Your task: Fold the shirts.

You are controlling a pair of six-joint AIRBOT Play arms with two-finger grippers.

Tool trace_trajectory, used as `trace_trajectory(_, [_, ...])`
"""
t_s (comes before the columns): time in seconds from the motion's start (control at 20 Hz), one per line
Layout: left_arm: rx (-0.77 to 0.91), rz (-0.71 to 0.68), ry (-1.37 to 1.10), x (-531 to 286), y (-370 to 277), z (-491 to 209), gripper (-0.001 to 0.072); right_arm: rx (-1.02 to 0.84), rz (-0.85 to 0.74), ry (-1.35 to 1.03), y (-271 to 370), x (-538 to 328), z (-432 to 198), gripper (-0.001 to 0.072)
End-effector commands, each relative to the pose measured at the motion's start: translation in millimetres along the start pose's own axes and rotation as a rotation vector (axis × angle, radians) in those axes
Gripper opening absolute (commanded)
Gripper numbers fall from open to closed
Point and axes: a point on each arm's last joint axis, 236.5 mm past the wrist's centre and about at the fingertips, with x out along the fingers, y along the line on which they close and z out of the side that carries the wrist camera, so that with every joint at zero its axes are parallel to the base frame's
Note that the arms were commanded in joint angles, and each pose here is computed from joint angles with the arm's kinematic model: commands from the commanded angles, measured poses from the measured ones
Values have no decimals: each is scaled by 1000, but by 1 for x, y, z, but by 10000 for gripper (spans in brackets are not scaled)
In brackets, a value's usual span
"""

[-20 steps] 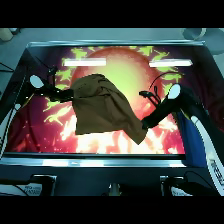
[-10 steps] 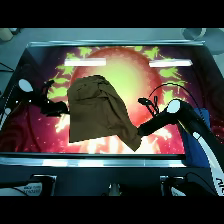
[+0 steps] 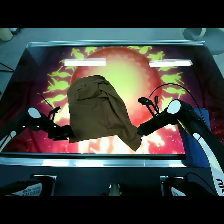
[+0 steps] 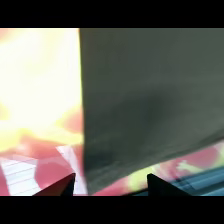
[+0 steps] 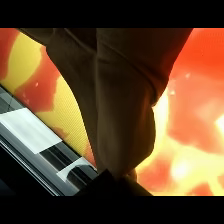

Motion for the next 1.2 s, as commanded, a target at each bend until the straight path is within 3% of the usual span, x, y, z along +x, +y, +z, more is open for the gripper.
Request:
trace_trajectory(0.0, [-6, -24, -59, 19, -17, 10, 435, -3, -6, -15, -1, 0, 4, 20])
trace_trajectory(0.05, [-6, -26, -82, 18, -22, 16, 188, -23, -17, -34, -3, -2, 8, 20])
trace_trajectory(0.1, [40, -41, -100, 10, -30, 22, 20, -59, -28, -51, -2, -8, 14, 20])
trace_trajectory(0.25, [308, -79, -320, -69, -86, 61, 21, -198, -197, -228, -4, -80, 70, 19])
trace_trajectory(0.4, [583, -116, -861, -273, -191, 75, 21, -407, -582, -659, 23, -267, 150, 19])
trace_trajectory(0.55, [791, -223, -1566, -526, -285, -54, 21, -574, -976, -1232, 131, -513, 126, 19])
trace_trajectory(0.65, [893, -295, -1884, -616, -308, -168, 21, -636, -1050, -1511, 207, -600, 62, 19])
trace_trajectory(0.75, [916, -387, -1975, -639, -311, -234, 21, -662, -1046, -1604, 243, -623, 13, 19])
trace_trajectory(0.85, [920, -400, -1986, -635, -306, -256, 21, -648, -1067, -1588, 249, -622, -19, 19])
trace_trajectory(1.0, [894, -348, -1906, -613, -299, -231, 21, -557, -1069, -1548, 234, -617, -34, 19])
trace_trajectory(1.15, [821, -274, -1738, -574, -288, -163, 21, -513, -1079, -1416, 204, -596, -13, 19])
